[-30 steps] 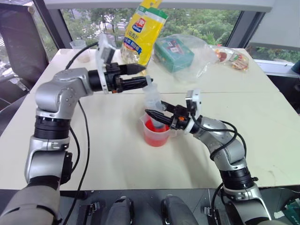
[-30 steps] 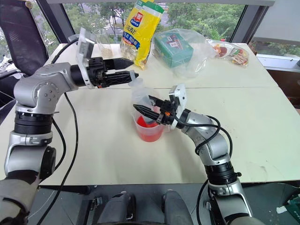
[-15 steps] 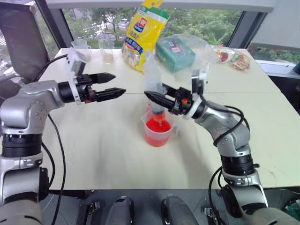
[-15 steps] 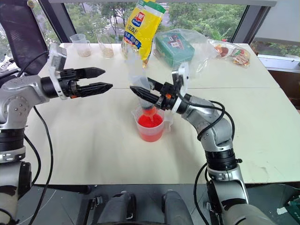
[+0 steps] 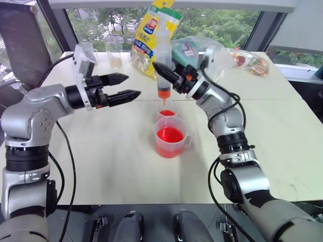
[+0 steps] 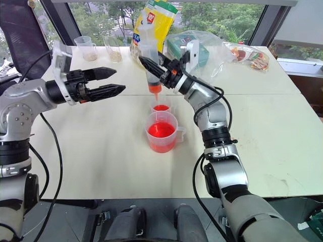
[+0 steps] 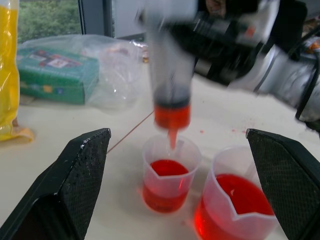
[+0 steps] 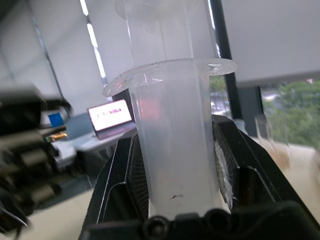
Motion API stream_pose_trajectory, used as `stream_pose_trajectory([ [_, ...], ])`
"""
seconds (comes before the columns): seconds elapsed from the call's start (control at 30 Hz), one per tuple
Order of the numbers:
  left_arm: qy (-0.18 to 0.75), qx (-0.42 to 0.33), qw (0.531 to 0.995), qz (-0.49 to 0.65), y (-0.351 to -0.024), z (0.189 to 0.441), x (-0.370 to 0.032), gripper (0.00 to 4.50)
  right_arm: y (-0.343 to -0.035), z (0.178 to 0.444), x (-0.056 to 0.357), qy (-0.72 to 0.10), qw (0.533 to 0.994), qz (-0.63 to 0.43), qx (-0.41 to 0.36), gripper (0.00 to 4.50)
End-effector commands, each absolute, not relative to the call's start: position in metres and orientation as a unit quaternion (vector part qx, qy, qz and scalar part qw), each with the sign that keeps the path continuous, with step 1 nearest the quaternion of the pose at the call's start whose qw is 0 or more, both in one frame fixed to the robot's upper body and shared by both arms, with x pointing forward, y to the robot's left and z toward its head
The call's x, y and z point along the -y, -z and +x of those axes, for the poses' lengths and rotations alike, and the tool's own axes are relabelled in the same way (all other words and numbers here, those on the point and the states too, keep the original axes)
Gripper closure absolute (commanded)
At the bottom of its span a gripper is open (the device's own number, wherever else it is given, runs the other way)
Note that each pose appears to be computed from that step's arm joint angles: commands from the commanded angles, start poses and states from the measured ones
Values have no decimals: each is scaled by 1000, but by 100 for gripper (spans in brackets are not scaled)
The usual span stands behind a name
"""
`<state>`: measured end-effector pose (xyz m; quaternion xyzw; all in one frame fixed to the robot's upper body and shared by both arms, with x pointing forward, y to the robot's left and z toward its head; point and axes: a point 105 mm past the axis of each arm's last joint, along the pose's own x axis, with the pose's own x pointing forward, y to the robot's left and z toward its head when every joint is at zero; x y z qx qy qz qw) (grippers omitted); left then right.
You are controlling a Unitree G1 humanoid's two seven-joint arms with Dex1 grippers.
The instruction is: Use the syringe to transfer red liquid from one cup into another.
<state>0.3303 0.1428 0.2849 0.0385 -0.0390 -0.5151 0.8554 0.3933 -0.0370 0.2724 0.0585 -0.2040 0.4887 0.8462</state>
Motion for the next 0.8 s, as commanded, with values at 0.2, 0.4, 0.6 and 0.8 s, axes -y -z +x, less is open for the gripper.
stream_pose_trajectory([
  [0.2, 542, 110, 832, 46, -326, 338, -115, 3, -264, 390, 35, -491, 842, 33, 220, 312],
  [0.4, 558, 132, 819, 26, -337, 347, -97, 3, -254, 393, 35, -488, 848, 26, 205, 312],
  [0.6, 574, 132, 808, 20, -337, 349, -88, 3, -251, 395, 35, -484, 851, 23, 200, 312],
  [0.8, 585, 124, 801, 14, -331, 353, -78, 3, -250, 395, 35, -486, 851, 18, 200, 312],
])
